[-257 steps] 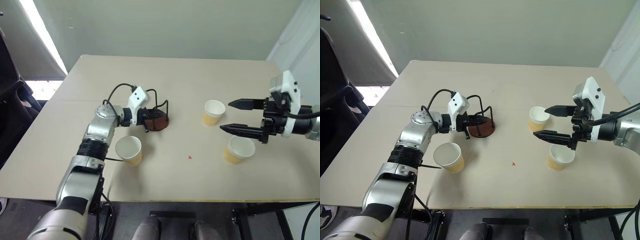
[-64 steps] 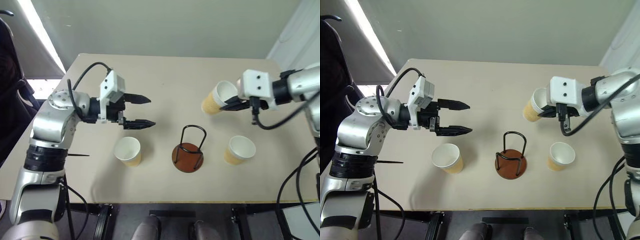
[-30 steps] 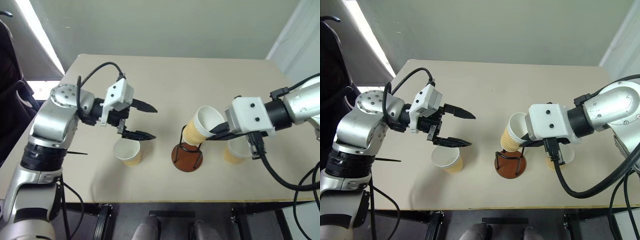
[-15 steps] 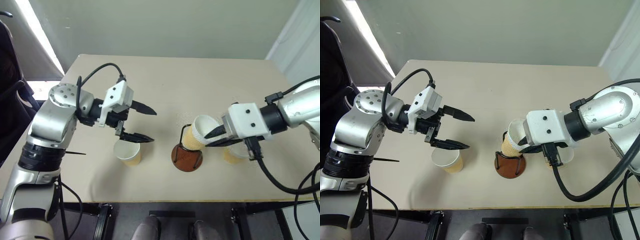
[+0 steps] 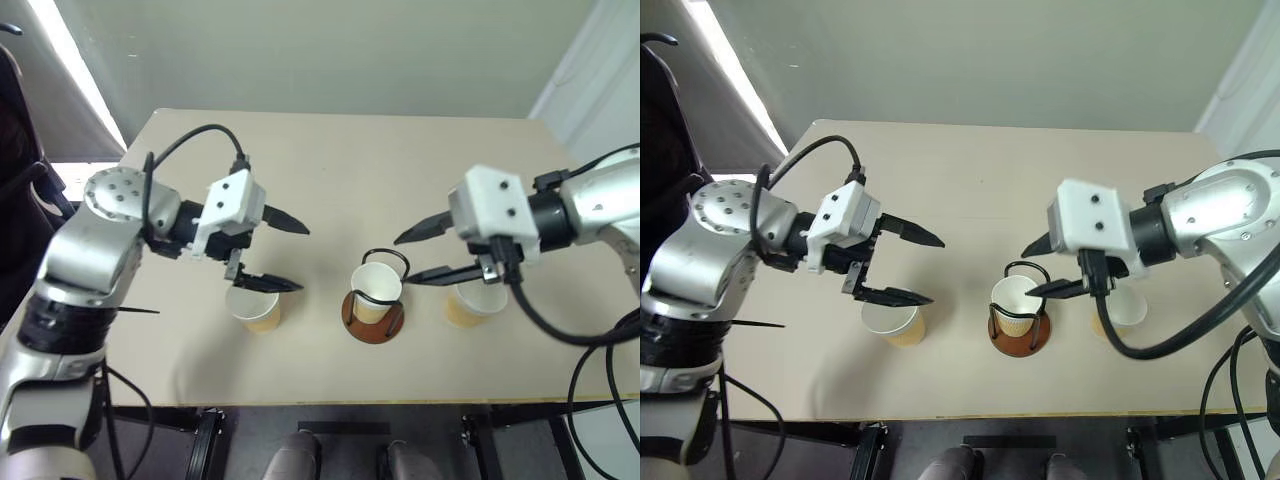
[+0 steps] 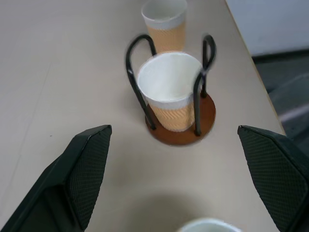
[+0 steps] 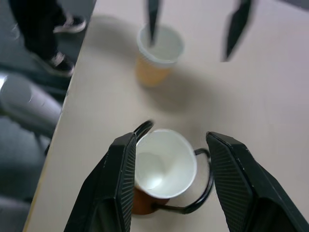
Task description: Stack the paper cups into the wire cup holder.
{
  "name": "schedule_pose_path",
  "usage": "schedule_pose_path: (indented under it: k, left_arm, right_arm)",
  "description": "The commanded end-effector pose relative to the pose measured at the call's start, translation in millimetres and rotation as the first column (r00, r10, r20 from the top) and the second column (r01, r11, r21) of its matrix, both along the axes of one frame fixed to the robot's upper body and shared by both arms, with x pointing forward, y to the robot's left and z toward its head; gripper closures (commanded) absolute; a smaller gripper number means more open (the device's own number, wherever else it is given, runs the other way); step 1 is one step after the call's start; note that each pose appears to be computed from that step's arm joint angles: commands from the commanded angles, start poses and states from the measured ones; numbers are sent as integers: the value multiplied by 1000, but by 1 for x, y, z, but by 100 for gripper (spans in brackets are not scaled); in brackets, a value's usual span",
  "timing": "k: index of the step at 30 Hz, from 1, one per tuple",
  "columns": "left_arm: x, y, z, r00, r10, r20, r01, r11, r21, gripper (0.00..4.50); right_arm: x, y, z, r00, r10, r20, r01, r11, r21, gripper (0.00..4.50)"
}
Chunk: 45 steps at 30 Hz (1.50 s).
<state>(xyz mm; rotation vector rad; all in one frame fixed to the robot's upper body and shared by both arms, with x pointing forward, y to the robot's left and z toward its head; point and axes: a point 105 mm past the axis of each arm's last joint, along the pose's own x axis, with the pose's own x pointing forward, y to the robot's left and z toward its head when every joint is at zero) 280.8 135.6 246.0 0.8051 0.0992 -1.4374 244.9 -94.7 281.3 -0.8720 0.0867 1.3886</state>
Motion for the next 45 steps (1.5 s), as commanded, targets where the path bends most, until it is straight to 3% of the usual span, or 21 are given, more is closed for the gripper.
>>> schedule_pose_path:
  k: [1,6,13,20,42,45]
  left_arm:
    - [-10,2,9,992,2,123,-10,998,65,0]
    - [-14,14,-7,978,53,200,-92,976,195,0]
    - [-21,23,-39,976,95,195,-149,946,288,0]
    - [-17,31,-48,967,112,230,-190,917,352,0]
    - [-9,35,-82,977,117,178,-181,894,410,0]
    - [-10,35,-82,980,105,170,-168,895,413,62]
  right_arm:
    - [-6,-6,19,1000,-23,3,22,997,74,224]
    - [-9,-17,21,996,-63,-65,69,993,93,224]
    - [-17,-21,19,989,-38,-140,51,994,92,224]
    - [-18,-21,20,989,-47,-142,61,994,96,224]
    - [-15,-24,23,988,-78,-130,92,990,103,224]
    - [-14,-25,23,988,-83,-127,97,990,106,220]
